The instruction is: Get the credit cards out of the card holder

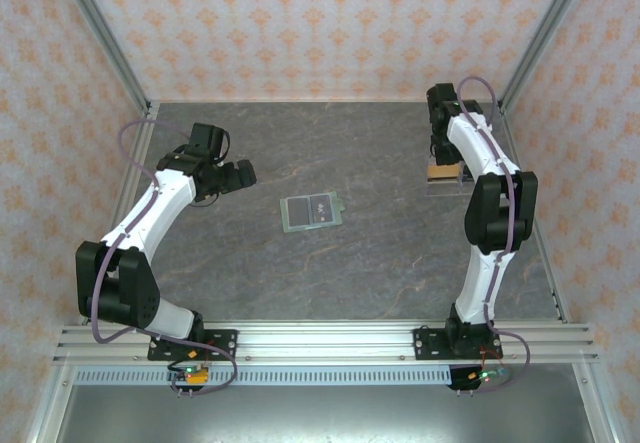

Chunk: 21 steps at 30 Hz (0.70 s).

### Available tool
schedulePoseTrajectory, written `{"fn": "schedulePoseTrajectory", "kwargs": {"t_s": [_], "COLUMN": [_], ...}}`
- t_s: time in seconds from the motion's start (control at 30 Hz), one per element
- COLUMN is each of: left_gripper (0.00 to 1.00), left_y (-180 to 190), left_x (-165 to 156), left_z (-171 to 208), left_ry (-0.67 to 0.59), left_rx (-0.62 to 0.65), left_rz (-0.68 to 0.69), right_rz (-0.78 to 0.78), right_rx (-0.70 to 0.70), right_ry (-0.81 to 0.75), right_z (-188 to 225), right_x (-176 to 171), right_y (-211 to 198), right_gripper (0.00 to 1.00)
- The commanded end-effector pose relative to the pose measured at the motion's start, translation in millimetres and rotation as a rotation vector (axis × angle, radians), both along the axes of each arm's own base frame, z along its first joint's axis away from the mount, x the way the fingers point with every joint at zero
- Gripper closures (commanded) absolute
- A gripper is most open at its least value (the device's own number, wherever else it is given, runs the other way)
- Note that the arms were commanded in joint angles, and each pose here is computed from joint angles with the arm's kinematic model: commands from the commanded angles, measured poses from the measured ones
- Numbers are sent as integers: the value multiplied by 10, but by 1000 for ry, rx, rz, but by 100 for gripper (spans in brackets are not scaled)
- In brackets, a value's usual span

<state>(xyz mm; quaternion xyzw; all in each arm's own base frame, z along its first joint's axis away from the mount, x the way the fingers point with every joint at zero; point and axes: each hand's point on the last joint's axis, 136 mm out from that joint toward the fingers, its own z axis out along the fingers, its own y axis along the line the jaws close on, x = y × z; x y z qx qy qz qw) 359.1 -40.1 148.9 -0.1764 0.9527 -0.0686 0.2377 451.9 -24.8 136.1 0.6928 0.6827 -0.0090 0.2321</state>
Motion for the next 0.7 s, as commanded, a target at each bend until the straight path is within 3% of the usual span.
{"fn": "schedulePoseTrajectory", "kwargs": {"t_s": [0.0, 0.2, 0.47, 0.67], "left_gripper": [0, 0, 0, 0], "left_y": [66, 66, 34, -42], "left_x": [-22, -33, -21, -14], "left_z": [21, 22, 39, 21], "left_ry": [11, 10, 3, -10], "left_rx": [29, 28, 10, -41], "left_rz": [-1, -1, -6, -7], "right_rz": [-14, 50, 174, 413], "right_rx": [-20, -42, -64, -59], "right_ry": [17, -4, -23, -6], "right_z": [43, 126, 360, 471], "right_x": [-19, 82, 82, -46], "right_y": [-72, -70, -35, 184], "right_gripper": [80, 60, 56, 47]}}
